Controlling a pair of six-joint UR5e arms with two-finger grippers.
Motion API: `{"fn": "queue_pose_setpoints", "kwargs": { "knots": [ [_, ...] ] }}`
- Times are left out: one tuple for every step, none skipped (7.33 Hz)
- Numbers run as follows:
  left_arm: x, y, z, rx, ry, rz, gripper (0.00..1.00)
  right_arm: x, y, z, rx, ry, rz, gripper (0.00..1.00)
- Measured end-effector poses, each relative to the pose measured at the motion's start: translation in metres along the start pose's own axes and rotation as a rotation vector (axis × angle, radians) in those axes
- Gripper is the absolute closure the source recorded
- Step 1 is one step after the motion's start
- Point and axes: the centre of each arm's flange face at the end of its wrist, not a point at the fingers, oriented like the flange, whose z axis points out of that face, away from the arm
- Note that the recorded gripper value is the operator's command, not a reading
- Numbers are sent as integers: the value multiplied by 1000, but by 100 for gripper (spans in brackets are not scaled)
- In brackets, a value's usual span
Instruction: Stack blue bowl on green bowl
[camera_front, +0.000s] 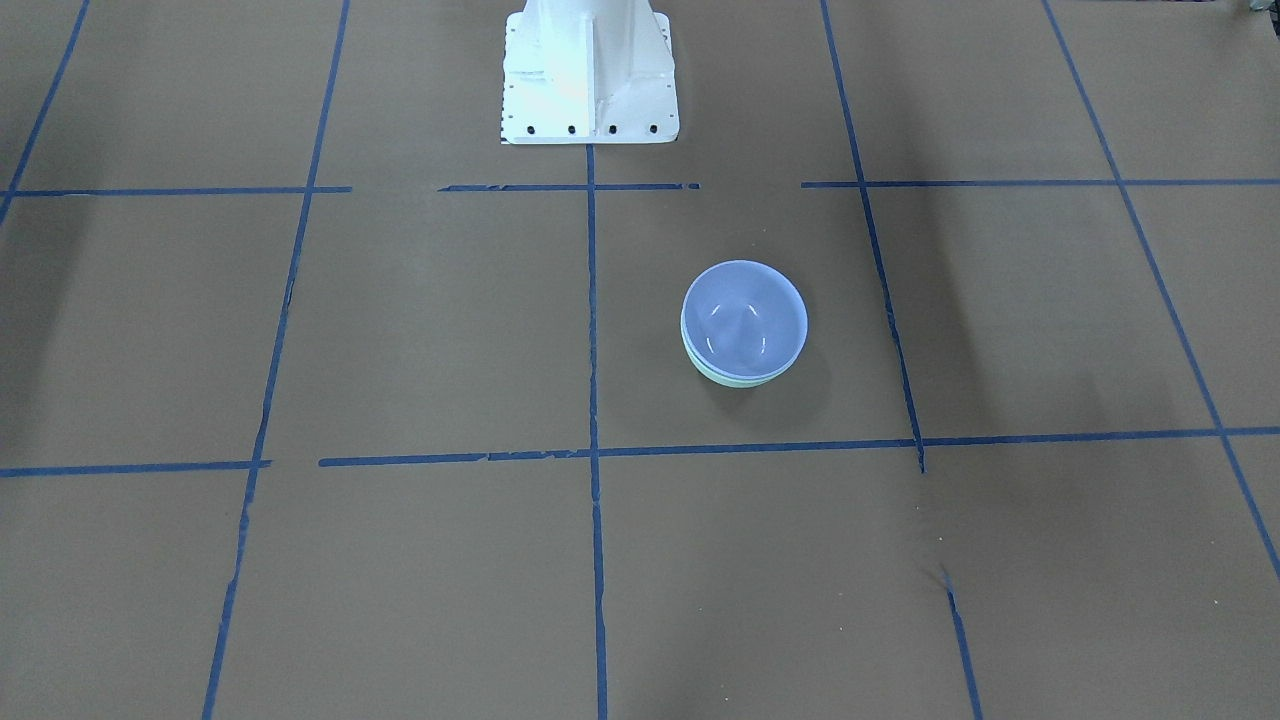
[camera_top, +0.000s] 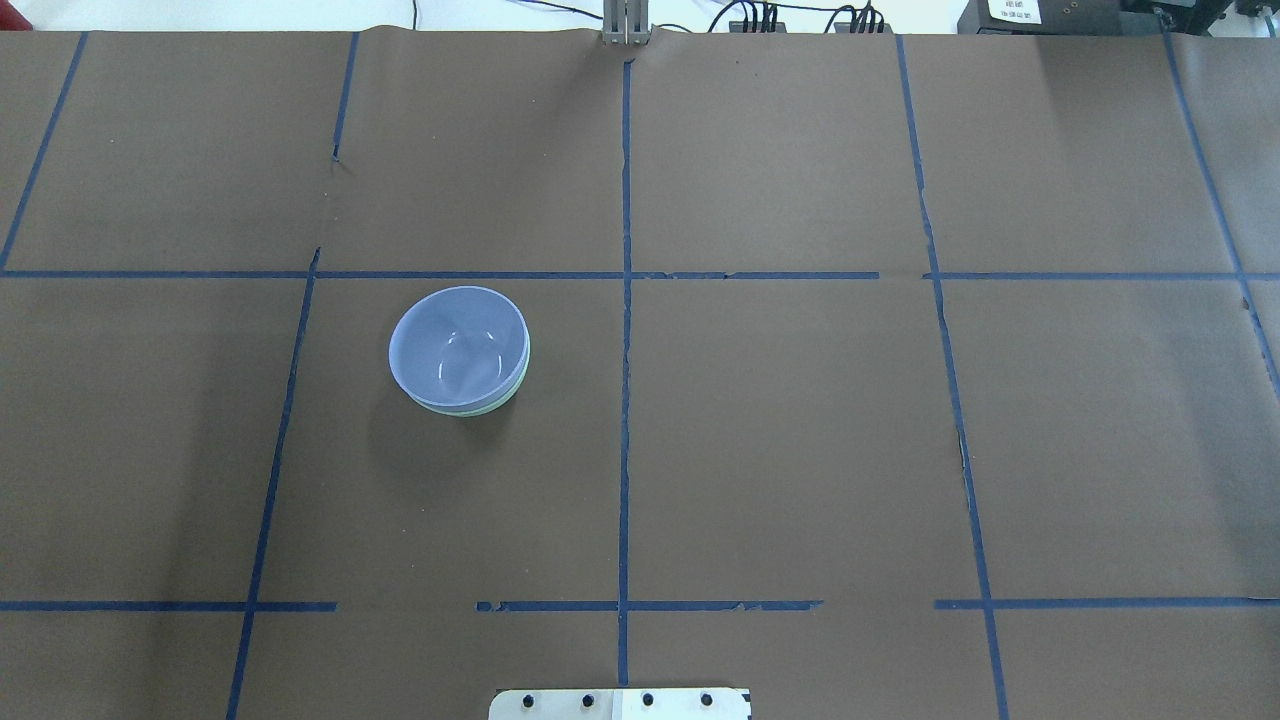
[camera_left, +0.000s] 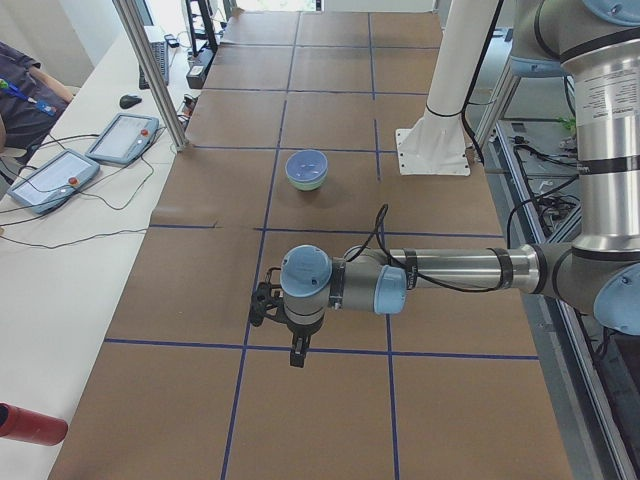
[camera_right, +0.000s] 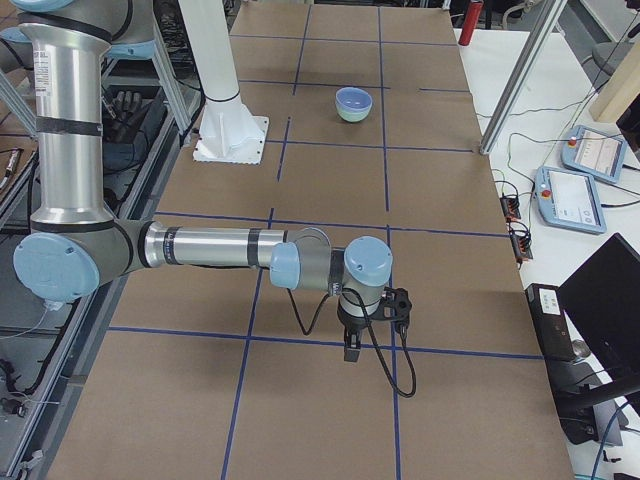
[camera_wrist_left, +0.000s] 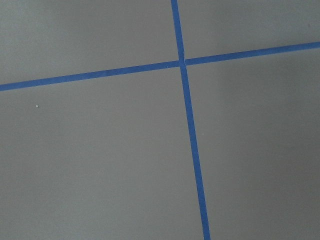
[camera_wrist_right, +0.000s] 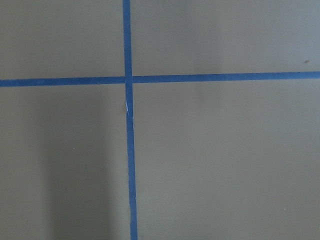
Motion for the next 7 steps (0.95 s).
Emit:
{"fn": "queue_pose_setpoints", "kwargs": {
  "knots": [
    [1,0,0,1,0,2,0,0,0,0,0,0,0,0],
    [2,-1,-1,4,0,4,0,0,0,0,0,0,0,0],
    [3,-1,-3,8,-1,8,0,0,0,0,0,0,0,0],
    [5,-2,-5,11,-1,11,0,0,0,0,0,0,-1,0],
    [5,-2,-5,12,-1,13,0,0,0,0,0,0,-1,0],
    [6,-2,-6,13,-1,13,0,0,0,0,0,0,-1,0],
    [6,-2,-6,13,-2,13,0,0,0,0,0,0,-1,0]
  ]
}}
